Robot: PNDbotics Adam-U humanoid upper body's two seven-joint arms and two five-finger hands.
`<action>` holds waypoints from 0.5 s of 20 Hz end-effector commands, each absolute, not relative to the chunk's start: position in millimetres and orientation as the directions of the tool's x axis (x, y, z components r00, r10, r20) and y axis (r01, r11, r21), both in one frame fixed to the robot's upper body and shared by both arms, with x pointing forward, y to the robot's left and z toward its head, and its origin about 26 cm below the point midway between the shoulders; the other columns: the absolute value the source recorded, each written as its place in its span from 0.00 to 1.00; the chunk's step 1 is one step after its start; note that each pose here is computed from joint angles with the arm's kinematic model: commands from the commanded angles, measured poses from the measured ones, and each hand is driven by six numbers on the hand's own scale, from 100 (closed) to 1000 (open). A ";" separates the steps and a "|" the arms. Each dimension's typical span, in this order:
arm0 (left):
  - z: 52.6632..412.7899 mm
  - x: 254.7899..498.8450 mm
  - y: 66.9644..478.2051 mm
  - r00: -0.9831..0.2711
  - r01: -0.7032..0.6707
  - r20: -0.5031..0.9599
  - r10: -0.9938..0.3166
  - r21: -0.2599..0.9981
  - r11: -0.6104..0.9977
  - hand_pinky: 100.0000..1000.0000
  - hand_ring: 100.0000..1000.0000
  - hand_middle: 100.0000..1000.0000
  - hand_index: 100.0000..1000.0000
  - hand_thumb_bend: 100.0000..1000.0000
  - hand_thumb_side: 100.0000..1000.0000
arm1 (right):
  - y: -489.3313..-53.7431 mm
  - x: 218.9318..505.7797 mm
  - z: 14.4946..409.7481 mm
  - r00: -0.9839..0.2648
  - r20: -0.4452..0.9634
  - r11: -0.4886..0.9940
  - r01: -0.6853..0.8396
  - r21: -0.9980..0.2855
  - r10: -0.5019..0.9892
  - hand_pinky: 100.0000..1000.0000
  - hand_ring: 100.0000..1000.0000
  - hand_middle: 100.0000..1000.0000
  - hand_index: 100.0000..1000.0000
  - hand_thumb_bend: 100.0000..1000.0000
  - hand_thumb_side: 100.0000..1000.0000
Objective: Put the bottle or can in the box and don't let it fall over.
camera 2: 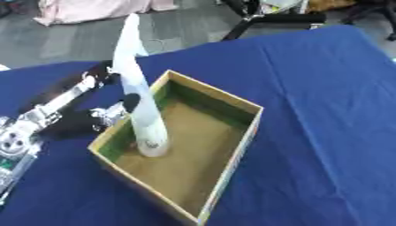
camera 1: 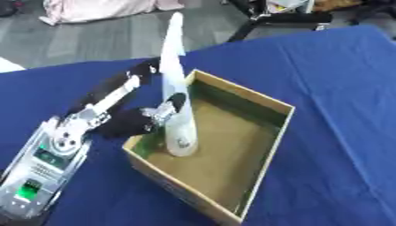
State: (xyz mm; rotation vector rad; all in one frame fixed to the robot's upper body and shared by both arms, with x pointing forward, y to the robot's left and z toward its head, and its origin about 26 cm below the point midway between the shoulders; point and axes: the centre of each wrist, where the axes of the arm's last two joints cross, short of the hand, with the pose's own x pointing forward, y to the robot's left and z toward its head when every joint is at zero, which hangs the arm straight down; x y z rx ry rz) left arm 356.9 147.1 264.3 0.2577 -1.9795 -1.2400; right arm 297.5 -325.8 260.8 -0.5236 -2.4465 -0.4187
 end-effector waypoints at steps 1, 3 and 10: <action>274.7 353.2 156.9 -0.690 0.189 0.479 -0.544 0.843 0.503 1.00 1.00 1.00 1.00 0.14 0.71 | -327.2 292.2 272.5 -0.764 0.573 0.874 0.459 0.159 0.297 1.00 0.95 1.00 1.00 0.00 0.42; 275.1 351.5 160.8 -0.688 0.185 0.479 -0.546 0.843 0.505 1.00 1.00 1.00 1.00 0.13 0.71 | -327.5 292.1 272.5 -0.763 0.573 0.873 0.461 0.159 0.299 1.00 0.95 1.00 1.00 0.00 0.42; 272.8 342.5 175.6 -0.679 0.178 0.474 -0.561 0.848 0.500 1.00 1.00 1.00 1.00 0.12 0.72 | -328.4 291.8 272.7 -0.763 0.572 0.871 0.465 0.161 0.301 1.00 0.95 1.00 1.00 0.00 0.42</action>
